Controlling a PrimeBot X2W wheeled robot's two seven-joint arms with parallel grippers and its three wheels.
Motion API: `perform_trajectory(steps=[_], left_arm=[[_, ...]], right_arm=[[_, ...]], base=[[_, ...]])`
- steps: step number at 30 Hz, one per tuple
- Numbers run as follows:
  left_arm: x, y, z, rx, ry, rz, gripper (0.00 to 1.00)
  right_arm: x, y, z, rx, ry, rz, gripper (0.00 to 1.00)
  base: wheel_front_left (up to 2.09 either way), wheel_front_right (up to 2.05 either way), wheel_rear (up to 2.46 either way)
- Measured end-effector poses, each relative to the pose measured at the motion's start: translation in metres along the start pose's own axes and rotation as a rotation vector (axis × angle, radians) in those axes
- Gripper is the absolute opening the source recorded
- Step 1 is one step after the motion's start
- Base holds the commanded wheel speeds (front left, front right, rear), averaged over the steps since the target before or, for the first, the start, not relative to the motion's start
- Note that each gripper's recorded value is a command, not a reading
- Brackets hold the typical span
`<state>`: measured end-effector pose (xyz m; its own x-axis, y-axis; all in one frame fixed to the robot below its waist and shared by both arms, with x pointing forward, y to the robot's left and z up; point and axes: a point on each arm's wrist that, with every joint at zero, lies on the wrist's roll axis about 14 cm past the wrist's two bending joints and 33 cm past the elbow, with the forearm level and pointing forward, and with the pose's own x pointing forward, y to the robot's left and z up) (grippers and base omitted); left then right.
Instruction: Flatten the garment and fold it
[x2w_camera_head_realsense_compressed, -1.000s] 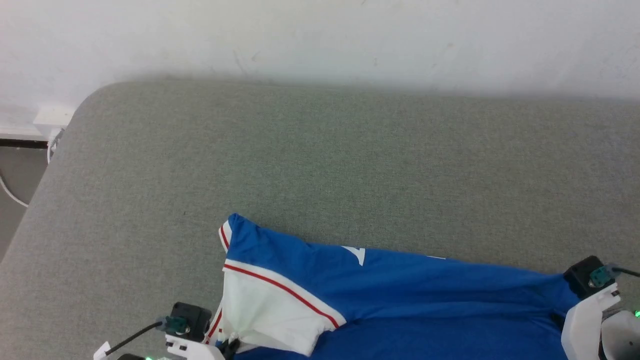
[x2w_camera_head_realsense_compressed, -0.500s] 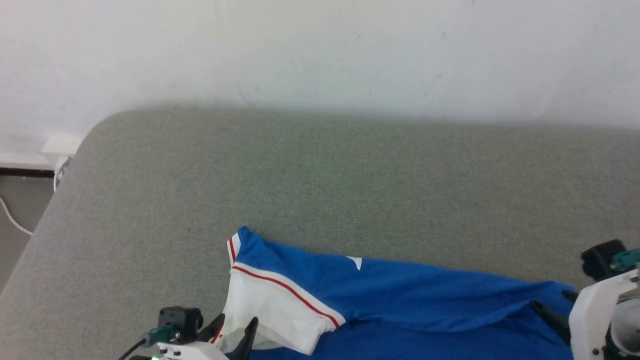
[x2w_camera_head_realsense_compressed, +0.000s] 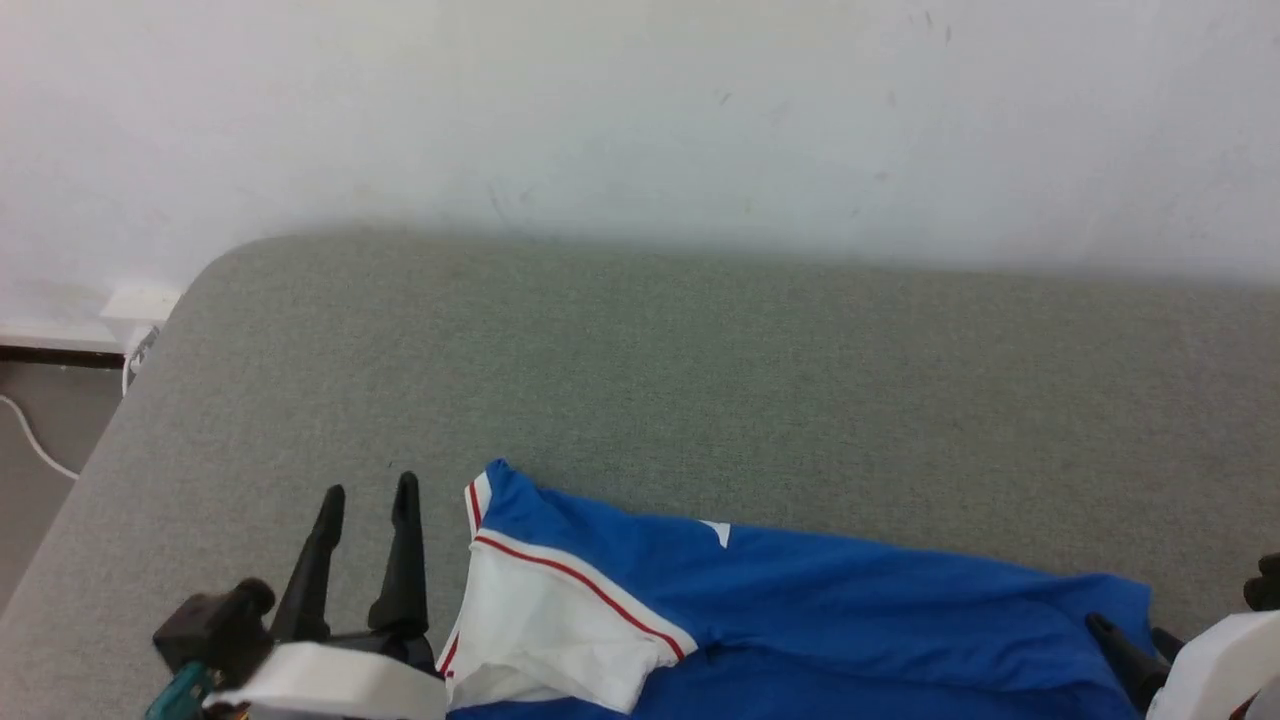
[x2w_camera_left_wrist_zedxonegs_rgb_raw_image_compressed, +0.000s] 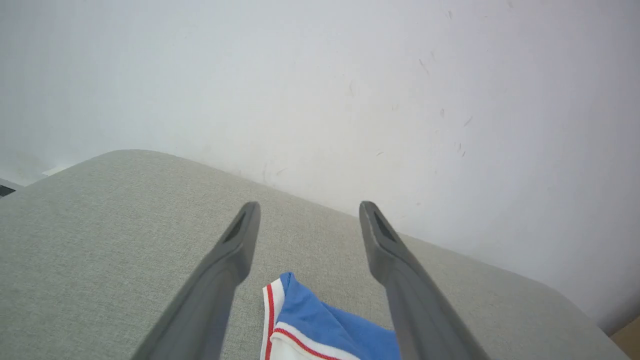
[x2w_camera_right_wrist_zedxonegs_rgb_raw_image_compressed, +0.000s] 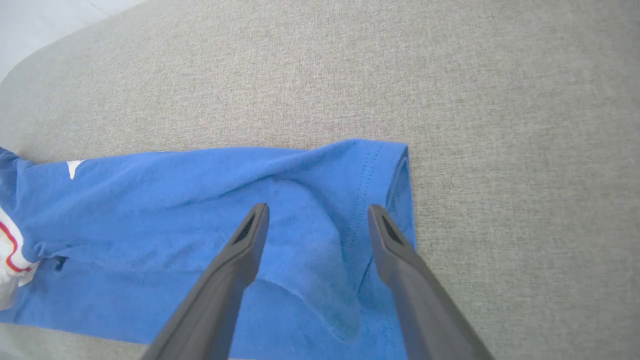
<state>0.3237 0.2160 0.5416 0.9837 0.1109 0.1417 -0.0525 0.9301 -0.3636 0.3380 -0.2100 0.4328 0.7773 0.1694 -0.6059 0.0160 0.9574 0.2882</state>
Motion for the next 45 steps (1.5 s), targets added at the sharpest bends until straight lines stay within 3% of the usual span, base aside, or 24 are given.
perform_trajectory(steps=[4,12,27,28,29,30,38,45], left_arm=[[-0.008,0.005,0.008,0.027,-0.059,0.018,1.00],[-0.015,0.003,-0.008,0.282,-0.006,-0.046,1.00],[-0.016,0.012,-0.022,0.370,0.051,-0.028,1.00],[-0.016,0.012,-0.022,0.370,0.052,-0.026,1.00],[-0.016,0.012,-0.022,0.370,0.053,-0.025,1.00],[-0.016,0.013,-0.022,0.370,0.052,-0.024,1.00],[-0.015,0.012,-0.016,0.367,0.029,-0.025,1.00],[-0.013,0.008,-0.015,0.362,0.023,-0.041,1.00]], right_arm=[[0.003,-0.013,-0.009,0.064,-0.006,-0.068,1.00],[0.013,-0.039,-0.030,0.121,0.051,-0.167,1.00],[0.039,-0.022,-0.064,0.132,0.208,-0.098,1.00],[0.040,-0.021,-0.065,0.132,0.211,-0.091,0.67],[0.041,-0.020,-0.065,0.137,0.212,-0.084,0.27],[0.041,-0.019,-0.064,0.139,0.209,-0.077,0.00],[0.040,-0.008,-0.060,0.169,0.141,-0.051,0.00],[0.027,-0.050,-0.041,0.164,0.047,-0.155,0.00]], base=[[0.00,0.00,0.00],[0.00,0.00,0.00],[0.00,0.00,0.00],[0.00,0.00,0.00],[0.00,0.00,0.00],[0.00,0.00,0.00],[0.00,0.00,0.00],[0.00,0.00,0.00]])
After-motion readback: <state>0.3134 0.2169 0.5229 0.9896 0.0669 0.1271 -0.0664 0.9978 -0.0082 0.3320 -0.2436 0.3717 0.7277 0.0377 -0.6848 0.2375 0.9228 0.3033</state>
